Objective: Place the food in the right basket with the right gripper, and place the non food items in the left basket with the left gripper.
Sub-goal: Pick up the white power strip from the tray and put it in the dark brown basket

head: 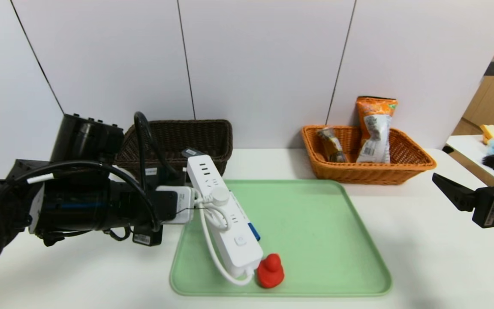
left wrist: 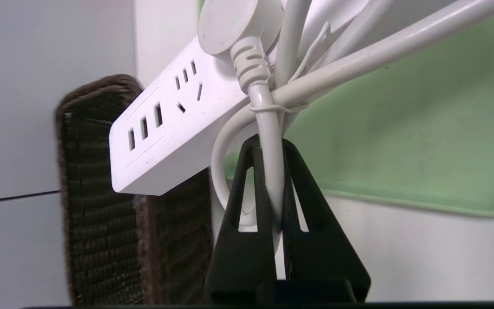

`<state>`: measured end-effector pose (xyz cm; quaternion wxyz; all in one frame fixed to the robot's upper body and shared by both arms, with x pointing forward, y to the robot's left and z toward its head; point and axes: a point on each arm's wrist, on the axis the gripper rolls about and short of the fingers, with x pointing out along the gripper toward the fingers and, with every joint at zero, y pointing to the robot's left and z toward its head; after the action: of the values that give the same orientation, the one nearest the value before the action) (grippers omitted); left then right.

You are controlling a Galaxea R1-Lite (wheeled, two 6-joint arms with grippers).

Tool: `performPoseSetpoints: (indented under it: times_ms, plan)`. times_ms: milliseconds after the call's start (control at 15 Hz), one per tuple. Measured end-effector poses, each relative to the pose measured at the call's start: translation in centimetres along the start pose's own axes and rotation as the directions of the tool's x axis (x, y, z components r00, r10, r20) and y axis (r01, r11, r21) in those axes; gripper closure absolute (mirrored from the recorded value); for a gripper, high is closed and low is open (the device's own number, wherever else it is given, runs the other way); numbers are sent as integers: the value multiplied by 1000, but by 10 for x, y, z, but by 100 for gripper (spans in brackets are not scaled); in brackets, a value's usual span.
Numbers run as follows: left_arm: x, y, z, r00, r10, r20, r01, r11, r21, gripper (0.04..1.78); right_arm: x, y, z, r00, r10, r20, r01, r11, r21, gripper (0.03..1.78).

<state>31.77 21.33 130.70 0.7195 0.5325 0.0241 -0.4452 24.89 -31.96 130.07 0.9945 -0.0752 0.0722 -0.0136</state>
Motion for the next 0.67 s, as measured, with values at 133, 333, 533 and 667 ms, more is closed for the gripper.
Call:
performPoseSetpoints:
  times_ms: [133, 333, 533, 667]
  plan:
    - [-13, 19, 10, 996, 87, -3, -87, 996, -24, 169, 0, 0, -2, 1000, 2, -8, -2, 1000, -2, 12]
    - [-33, 52, 27, 983, 180, -26, -182, 970, -159, 169, 0, 0, -3, 1000, 3, -13, -3, 1000, -7, 12]
    - [-43, 76, 37, 971, 216, -102, -239, 876, -420, 169, -1, 1, -4, 1000, 3, -14, -3, 1000, -9, 12]
    - [-40, 92, 37, 948, 266, -175, -317, 736, -598, 169, -1, 1, -6, 1000, 3, -20, -4, 1000, -9, 12]
